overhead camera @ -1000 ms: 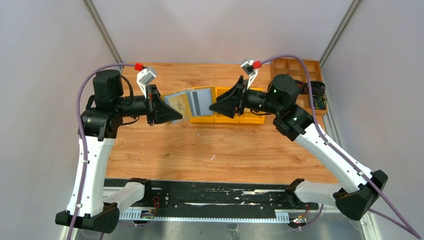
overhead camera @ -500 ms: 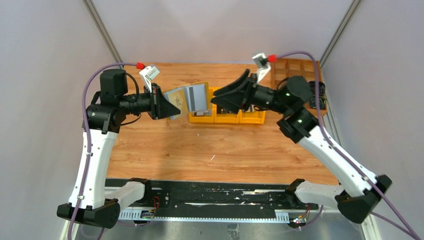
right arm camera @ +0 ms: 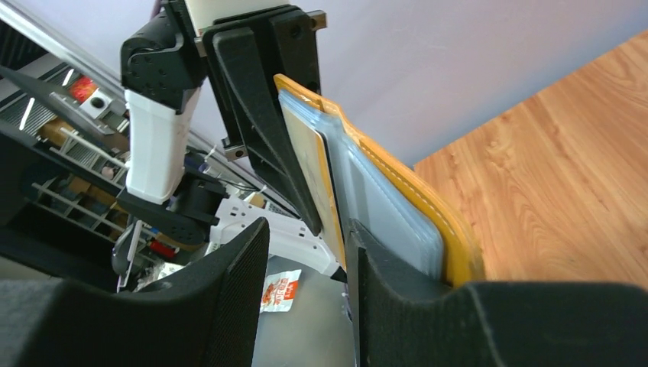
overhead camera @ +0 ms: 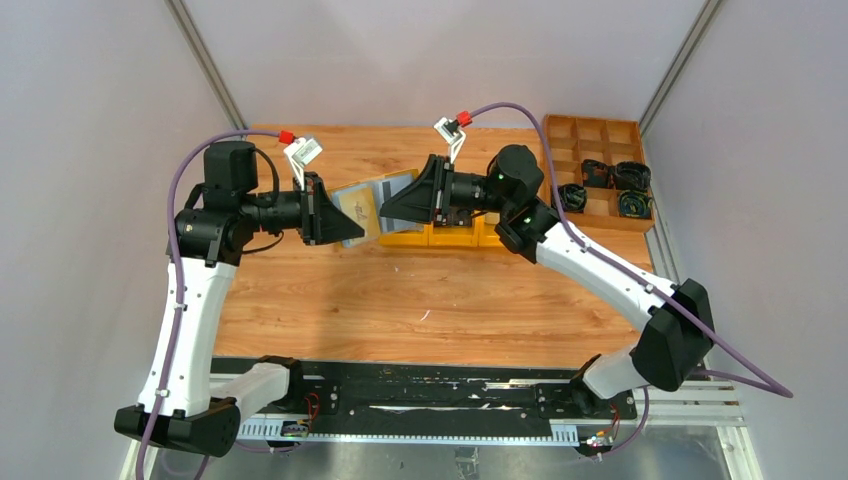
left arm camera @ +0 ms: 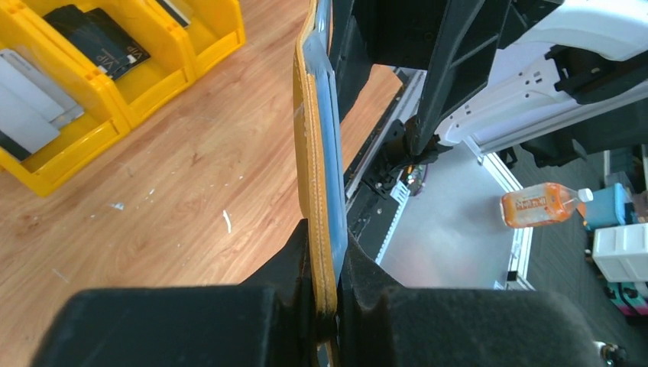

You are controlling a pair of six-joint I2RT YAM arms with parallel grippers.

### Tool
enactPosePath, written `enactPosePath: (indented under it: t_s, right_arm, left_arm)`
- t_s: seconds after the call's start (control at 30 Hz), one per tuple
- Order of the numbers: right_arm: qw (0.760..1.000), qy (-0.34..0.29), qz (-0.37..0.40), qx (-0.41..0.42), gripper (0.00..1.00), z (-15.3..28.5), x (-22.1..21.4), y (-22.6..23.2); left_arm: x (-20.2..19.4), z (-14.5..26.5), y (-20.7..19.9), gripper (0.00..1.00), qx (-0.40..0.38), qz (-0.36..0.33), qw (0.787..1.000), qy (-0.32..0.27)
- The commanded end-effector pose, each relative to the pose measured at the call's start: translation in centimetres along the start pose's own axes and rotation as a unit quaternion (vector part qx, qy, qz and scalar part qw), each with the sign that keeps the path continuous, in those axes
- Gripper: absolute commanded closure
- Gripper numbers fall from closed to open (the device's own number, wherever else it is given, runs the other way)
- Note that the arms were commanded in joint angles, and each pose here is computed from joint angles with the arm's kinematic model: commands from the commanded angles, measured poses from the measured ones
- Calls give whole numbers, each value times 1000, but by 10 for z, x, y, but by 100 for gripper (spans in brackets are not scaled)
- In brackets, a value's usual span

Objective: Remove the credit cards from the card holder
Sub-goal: Remove the credit card from the card holder.

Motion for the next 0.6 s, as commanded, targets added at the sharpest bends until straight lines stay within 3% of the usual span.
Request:
enactPosePath:
  t_s: [0.0, 0.57]
  right_arm:
    - [999, -1, 2, 45, 56, -5, -1, 12]
    - [997, 27, -11, 70, 70, -15, -17, 20]
  left_arm:
    - [-3, 1, -11, 100, -53, 9, 998, 16]
    - [2, 3, -22, 99, -92, 7, 995, 25]
Point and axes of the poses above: each gripper's point midway between its finger pads, its own z axis back along the fingers, its own y axis along the line the jaws close on, x = y × z, the point moved 7 cm from there along z, back along the fingers, and after that the axes turned 12 degrees about z, right-handed, at the moved point
